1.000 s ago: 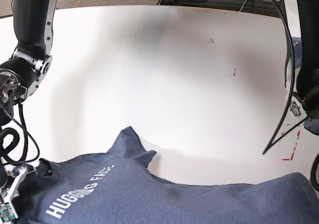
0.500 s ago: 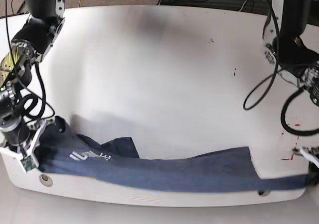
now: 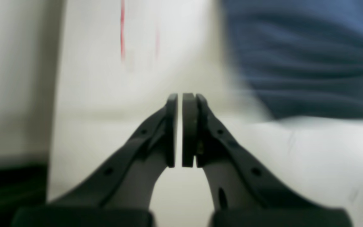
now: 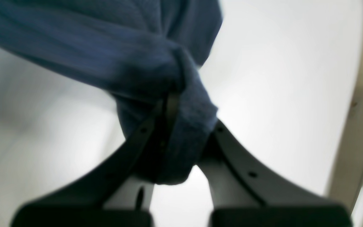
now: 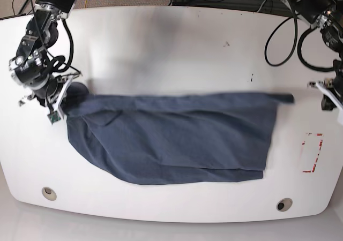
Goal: Layout the t-shirt on the table in an organized manner, then fold the t-shirt properly
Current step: 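Swing the navy shirt down onto the table, releasing the left gripper, then grasp the shirt's hem corner with the left gripper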
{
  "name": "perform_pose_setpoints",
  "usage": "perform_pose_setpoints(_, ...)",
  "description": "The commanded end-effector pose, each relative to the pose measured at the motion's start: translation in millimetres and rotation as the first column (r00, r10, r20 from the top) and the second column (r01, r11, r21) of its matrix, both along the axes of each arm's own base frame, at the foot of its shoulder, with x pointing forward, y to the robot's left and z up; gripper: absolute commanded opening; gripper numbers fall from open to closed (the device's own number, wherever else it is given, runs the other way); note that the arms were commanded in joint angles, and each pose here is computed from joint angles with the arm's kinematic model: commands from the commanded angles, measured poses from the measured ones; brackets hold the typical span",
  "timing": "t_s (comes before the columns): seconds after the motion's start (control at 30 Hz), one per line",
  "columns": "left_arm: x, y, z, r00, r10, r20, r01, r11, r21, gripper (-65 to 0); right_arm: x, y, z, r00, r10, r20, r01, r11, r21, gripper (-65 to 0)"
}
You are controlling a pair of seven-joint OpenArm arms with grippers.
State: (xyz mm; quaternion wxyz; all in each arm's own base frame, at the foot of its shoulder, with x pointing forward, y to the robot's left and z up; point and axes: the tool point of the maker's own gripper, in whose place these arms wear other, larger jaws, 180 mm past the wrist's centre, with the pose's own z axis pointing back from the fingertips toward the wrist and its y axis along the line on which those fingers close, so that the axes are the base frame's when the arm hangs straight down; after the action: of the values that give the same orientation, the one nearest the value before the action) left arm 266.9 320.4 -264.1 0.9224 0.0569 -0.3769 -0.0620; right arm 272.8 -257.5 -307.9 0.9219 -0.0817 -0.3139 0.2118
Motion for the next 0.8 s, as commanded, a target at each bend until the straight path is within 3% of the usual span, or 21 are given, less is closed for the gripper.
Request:
perform_pose_setpoints(0.0, -12, -3, -2, 0.999, -0.027, 0.016, 0.027, 1.000, -0.010, -64.9, -10, 8, -7, 1.000, 0.013, 0.009, -0.013, 0.999, 0.029, -65.0)
perform_pose_setpoints(0.23, -65, -1, -39, 0.995, -0.025, -0.101, 0.023, 0.999, -0.025, -64.9, -48, 17, -38, 0.995, 0.011, -0.098, -0.005, 0.998, 0.062, -65.0)
perform_pose_setpoints(0.4, -87, -3, -52, 0.990, -0.039, -0.132, 0.035, 0.999, -0.033, -64.9, -65, 17, -48, 0.989, 0.011, -0.146, -0.002, 0.998, 0.063, -65.0)
perform_pose_setpoints(0.6, -87, -11, -56, 0.991, -0.060, -0.119, 0.054, 0.997, -0.051, -65.0, -72, 18, -52, 0.986, 0.011, -0.165, 0.000, 0.998, 0.066, -65.0)
perform_pose_setpoints(0.77, -64, -42, -58, 0.984, -0.155, -0.092, 0.146, 0.985, -0.091, -64.9, -71, 18, -52, 0.987, 0.011, -0.162, 0.000, 0.998, 0.066, -65.0)
